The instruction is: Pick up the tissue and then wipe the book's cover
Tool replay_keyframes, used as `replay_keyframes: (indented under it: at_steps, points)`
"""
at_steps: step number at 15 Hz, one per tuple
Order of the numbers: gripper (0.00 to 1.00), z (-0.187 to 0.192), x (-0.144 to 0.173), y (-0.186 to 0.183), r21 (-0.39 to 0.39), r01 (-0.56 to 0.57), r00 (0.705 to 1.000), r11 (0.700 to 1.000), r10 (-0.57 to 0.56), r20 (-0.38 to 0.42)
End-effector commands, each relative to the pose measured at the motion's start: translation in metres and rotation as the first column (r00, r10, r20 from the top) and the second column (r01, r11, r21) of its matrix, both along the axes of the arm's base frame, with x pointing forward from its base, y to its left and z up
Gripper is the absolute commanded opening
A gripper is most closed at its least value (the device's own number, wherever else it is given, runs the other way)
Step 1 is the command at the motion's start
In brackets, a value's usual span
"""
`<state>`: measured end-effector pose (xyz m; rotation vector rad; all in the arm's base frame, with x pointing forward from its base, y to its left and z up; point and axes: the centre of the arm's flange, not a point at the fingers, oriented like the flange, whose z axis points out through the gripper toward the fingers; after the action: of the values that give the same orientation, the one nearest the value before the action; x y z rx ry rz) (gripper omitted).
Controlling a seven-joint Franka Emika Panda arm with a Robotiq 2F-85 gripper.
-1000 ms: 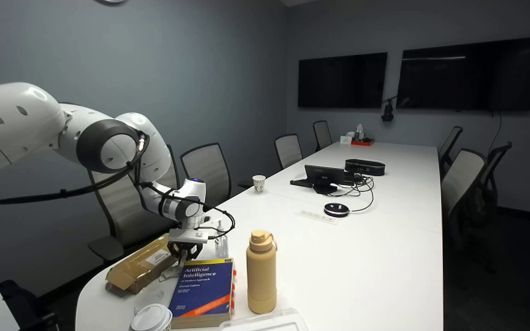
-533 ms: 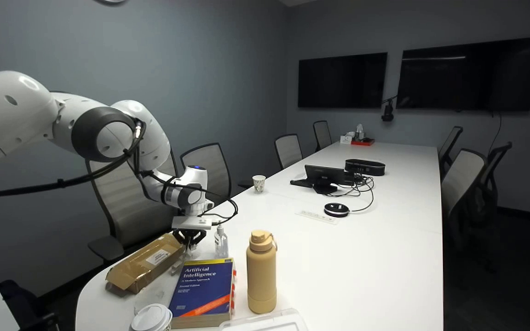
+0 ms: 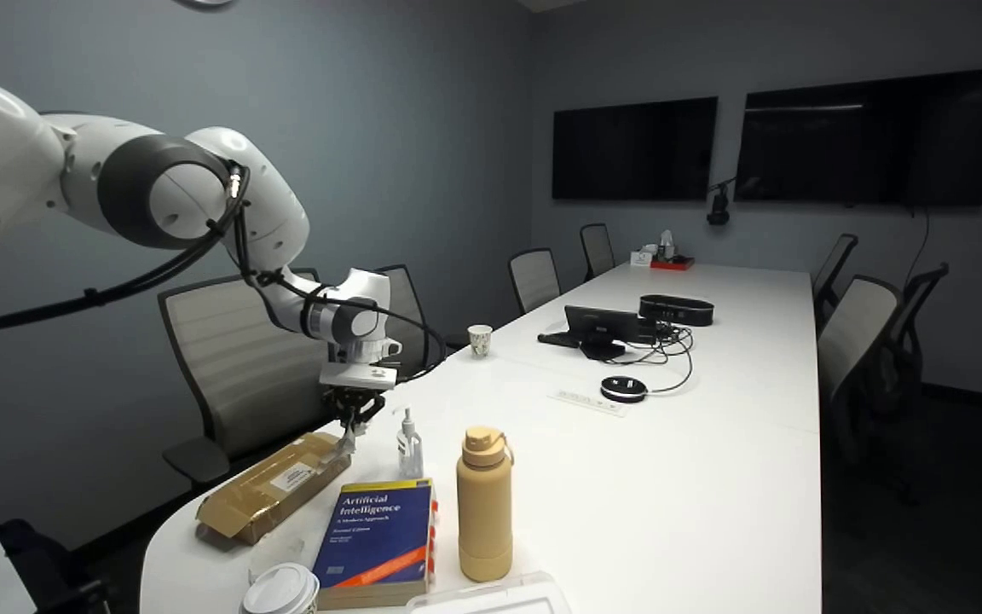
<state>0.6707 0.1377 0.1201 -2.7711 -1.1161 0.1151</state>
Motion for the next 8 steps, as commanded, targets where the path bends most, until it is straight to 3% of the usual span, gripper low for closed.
replay_keyframes:
  at_steps: [1, 8]
  points:
    - [0.01, 0.031, -0.036, -0.024, -0.036, 0.050, 0.993, 0.998, -0.053, -0.103]
    - [0.01, 0.008, -0.068, -0.099, -0.146, 0.161, 0.969, 0.976, -0.184, -0.163]
